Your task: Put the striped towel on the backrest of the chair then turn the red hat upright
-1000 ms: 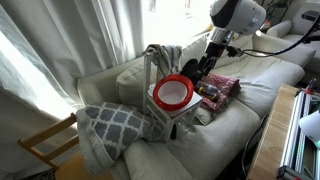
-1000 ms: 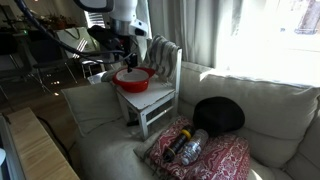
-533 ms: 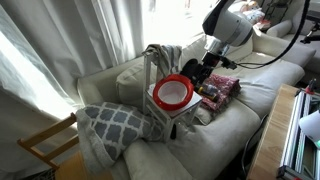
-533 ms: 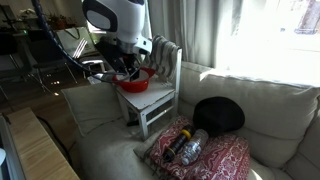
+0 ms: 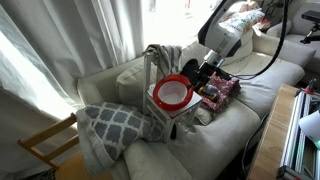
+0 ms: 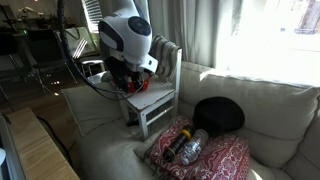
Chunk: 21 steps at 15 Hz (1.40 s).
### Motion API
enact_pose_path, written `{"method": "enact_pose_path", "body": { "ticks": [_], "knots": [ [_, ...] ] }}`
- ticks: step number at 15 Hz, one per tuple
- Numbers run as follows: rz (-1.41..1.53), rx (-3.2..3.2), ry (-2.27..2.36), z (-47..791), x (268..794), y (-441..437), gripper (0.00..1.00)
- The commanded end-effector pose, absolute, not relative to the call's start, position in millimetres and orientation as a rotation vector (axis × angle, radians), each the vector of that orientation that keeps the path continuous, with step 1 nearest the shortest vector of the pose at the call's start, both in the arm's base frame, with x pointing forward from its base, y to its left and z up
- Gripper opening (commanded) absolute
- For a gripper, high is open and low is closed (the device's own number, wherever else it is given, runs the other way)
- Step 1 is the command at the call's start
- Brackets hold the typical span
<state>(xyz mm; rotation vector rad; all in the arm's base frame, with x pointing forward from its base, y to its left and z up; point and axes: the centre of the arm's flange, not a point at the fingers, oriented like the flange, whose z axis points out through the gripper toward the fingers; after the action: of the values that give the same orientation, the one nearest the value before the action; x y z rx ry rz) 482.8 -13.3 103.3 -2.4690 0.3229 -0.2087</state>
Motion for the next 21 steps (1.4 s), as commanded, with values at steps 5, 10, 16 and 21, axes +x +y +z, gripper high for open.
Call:
{"method": "enact_pose_path", "body": {
  "ticks": [5,10,16,21],
  "knots": [
    [-0.269,-2.314,0.453,56.3,495.5,-14.2,0.32],
    [-0.247,-2.261,0.46,65.1,496.5,-19.5,0.0],
    [-0.17,-2.361,0.352,120.3,497.3,-17.1,0.01],
    [-0.124,-2.615,0.325,189.9,495.7,-2.4,0.01]
  ]
}}
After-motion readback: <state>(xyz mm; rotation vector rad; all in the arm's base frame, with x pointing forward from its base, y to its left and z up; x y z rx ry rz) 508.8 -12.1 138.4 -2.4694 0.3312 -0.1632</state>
